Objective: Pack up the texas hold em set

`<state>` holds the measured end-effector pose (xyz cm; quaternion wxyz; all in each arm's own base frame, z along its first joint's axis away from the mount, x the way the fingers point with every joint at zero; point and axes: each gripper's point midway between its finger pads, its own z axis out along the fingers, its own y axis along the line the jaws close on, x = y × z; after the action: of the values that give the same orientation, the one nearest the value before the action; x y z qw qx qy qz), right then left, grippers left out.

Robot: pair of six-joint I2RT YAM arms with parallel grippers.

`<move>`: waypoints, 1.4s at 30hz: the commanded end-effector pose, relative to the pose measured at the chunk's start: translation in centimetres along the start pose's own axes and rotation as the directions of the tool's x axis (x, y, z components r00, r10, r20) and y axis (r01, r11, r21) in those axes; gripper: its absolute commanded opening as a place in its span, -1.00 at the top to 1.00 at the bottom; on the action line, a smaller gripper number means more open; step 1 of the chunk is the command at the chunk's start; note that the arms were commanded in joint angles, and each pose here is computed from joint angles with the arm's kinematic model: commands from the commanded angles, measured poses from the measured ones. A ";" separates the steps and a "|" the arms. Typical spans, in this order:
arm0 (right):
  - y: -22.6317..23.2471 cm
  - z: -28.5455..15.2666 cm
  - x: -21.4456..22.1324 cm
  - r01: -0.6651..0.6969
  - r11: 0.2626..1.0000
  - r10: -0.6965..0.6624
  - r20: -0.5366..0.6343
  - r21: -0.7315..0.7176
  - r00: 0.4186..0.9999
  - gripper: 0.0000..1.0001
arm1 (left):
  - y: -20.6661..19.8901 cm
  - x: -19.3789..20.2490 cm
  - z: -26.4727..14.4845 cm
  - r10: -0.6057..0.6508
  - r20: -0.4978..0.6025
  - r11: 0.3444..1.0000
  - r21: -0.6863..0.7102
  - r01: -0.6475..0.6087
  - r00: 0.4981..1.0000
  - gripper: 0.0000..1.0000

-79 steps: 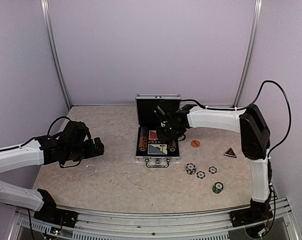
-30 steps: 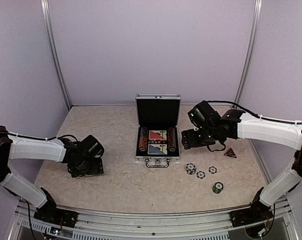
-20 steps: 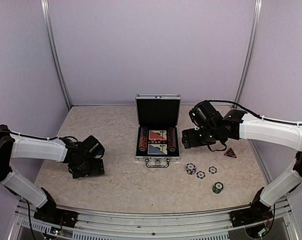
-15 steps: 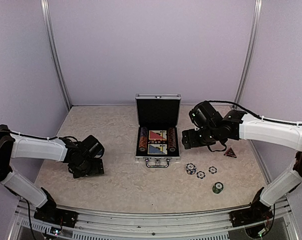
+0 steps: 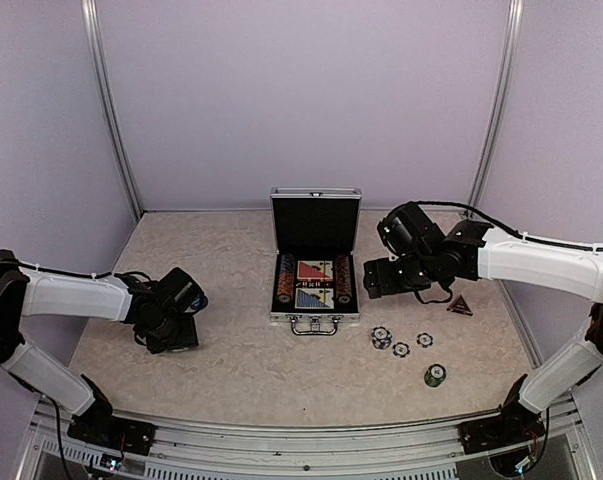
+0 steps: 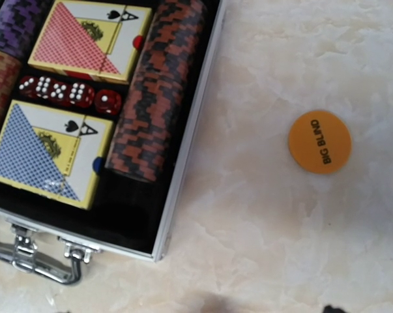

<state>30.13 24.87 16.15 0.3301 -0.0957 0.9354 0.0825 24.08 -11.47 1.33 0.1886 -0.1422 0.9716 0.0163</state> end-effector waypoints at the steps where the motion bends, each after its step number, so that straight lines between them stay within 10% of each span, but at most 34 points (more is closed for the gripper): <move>1: 0.0 -1.0 -0.9 0.000 1.000 0.000 0.034 -0.009 0.999 -0.64 | -0.3 0.4 0.4 -0.006 -0.018 0.999 0.032 0.007 1.000 -0.13; 42: -1.6 -2.9 -1.1 -0.032 0.999 0.029 0.069 0.034 0.997 -0.64 | -16.4 -6.9 -6.1 0.113 0.179 0.952 0.264 -0.158 0.977 0.05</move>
<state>29.95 23.68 18.52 0.3560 -0.0835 0.9273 0.0799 31.42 -23.60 8.61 0.2660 -0.0645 0.9585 -0.0803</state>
